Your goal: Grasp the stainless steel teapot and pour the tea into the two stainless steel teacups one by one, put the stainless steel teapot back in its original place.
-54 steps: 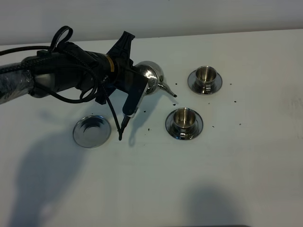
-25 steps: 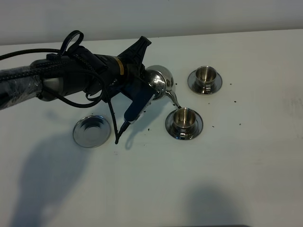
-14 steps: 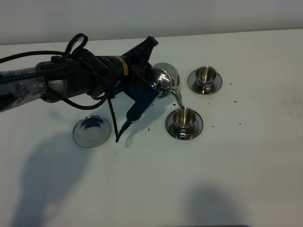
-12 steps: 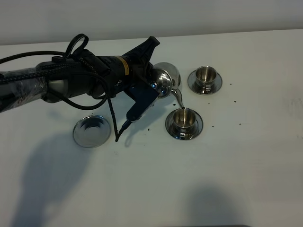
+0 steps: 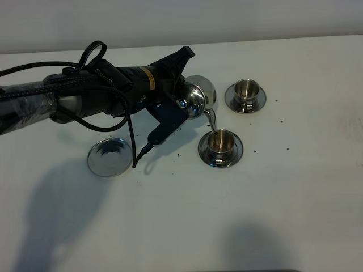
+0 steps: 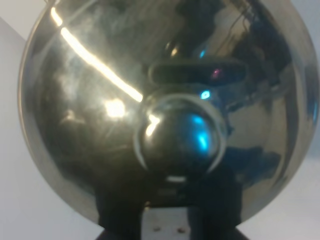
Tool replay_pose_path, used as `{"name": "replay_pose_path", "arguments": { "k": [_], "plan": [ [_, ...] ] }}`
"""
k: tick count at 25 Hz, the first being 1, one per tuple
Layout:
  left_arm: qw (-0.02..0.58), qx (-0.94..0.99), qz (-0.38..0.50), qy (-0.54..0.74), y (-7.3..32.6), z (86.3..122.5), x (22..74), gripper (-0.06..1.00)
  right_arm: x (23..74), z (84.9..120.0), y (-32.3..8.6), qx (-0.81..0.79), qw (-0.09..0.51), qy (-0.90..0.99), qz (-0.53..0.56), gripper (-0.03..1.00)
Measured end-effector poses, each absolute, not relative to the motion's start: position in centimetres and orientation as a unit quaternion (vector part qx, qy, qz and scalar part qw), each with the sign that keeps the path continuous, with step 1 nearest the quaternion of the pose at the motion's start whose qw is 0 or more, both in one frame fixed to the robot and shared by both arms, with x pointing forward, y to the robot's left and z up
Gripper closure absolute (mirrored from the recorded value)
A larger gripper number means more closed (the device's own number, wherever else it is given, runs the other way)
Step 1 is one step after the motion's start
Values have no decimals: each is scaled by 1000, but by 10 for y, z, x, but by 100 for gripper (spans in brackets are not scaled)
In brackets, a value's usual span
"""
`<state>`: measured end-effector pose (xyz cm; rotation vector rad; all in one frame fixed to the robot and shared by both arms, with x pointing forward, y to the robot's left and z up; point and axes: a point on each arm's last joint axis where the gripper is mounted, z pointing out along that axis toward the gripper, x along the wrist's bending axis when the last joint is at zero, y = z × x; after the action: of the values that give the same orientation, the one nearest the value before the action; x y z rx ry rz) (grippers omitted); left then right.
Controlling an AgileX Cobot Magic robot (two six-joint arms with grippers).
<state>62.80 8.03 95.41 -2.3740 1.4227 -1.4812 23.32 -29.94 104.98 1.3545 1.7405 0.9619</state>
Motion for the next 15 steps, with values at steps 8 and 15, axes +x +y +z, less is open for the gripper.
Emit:
{"name": "replay_pose_path", "arguments": {
  "k": [8, 15],
  "plan": [
    [1, -748, -481, 457, 79, 956, 629, 72, 233, 1050, -299, 525, 360, 675, 373, 51],
    [-3, -735, -499, 459, 77, 958, 630, 72, 233, 1050, -299, 525, 360, 675, 373, 51]
  ]
}}
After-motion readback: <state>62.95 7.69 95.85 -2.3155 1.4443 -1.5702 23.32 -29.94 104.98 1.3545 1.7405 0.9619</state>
